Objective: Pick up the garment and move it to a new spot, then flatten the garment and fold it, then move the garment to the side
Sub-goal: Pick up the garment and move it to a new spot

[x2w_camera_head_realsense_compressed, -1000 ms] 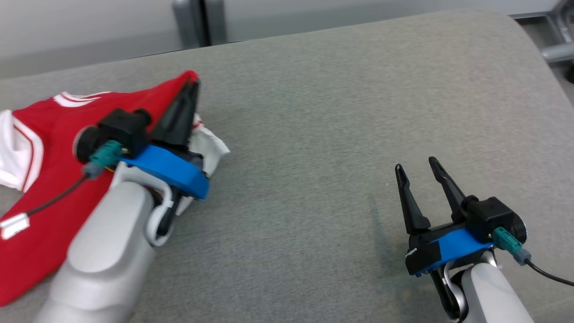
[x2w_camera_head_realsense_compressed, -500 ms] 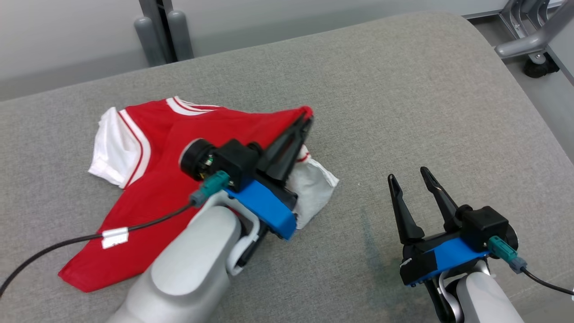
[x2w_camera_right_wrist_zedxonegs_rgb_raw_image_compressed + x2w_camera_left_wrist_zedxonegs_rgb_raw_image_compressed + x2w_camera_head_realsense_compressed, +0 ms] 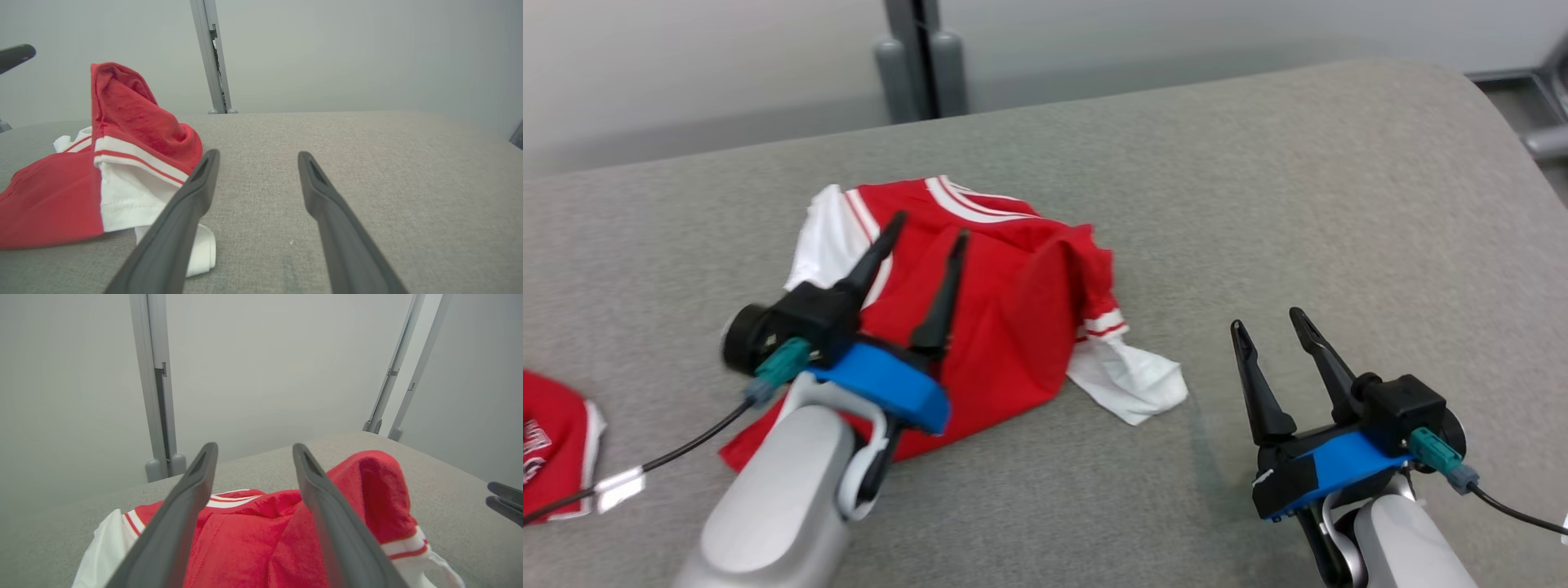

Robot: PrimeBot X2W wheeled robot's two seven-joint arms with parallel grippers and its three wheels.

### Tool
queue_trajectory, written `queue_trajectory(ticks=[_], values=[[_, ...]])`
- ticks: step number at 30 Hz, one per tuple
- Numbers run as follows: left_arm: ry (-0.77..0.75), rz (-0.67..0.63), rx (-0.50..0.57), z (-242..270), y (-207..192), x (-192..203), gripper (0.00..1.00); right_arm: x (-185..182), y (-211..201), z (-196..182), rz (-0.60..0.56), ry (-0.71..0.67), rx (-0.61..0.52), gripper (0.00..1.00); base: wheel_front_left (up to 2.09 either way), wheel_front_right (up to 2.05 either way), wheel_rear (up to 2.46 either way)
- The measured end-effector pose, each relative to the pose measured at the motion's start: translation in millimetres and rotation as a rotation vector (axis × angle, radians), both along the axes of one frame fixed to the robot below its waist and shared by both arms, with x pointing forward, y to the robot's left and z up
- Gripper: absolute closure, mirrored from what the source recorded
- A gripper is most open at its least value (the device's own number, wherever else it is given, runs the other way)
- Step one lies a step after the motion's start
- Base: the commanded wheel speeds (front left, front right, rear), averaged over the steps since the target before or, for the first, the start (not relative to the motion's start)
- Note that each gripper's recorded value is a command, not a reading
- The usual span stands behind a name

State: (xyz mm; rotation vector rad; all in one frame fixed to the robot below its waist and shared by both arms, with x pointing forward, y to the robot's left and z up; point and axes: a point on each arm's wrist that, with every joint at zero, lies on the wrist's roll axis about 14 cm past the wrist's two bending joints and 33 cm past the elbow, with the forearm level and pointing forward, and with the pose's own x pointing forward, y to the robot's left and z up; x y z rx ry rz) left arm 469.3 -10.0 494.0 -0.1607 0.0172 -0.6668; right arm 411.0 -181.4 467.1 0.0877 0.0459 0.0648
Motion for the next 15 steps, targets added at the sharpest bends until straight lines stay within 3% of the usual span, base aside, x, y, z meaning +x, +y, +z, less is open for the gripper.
queue_trajectory(ticks=[6, 15], values=[[0.019, 0.236, 0.035, -8.0, 82.4, -5.0, 0.0, 8.9, 19.2, 6.7, 0.051, -0.022, 0.011, 0.0, 0.0, 0.0, 0.0], [0.054, 0.503, 0.075, -21.3, 168.4, -41.7, 0.0, 5.0, 31.9, 8.7, 0.079, -0.022, 0.023, 0.0, 0.0, 0.0, 0.0]])
